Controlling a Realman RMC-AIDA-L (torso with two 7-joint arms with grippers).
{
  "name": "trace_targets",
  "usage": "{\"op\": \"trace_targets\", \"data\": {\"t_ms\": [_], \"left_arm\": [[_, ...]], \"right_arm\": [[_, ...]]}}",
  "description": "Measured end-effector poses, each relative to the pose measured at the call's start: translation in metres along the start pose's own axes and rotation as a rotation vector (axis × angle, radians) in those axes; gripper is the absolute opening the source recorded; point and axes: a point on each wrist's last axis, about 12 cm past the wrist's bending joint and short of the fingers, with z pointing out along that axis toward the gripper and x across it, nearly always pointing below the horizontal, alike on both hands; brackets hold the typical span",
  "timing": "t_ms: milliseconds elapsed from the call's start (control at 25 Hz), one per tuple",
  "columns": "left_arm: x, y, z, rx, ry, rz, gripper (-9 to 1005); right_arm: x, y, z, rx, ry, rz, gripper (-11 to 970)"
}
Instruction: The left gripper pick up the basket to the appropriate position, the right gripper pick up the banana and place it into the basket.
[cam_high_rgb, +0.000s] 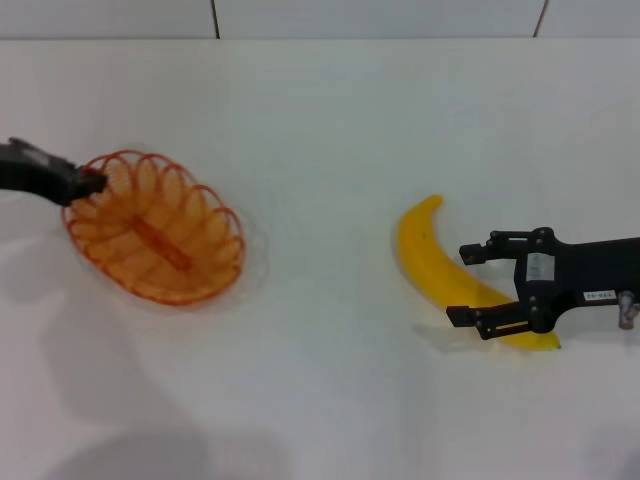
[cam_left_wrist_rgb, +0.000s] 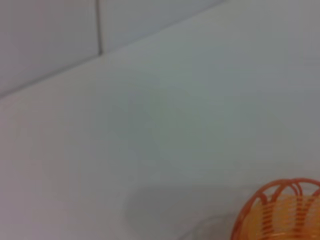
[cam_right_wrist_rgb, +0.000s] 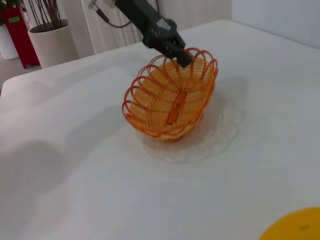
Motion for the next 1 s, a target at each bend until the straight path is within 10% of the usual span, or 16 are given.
{"op": "trace_targets", "data": {"t_ms": [1000], "left_arm": [[-0.033, -0.021, 0.022, 0.04, -0.232, 0.004, 67]], "right_arm": [[-0.001, 0.0, 0.003, -0.012, -0.003, 0.0, 881]]}}
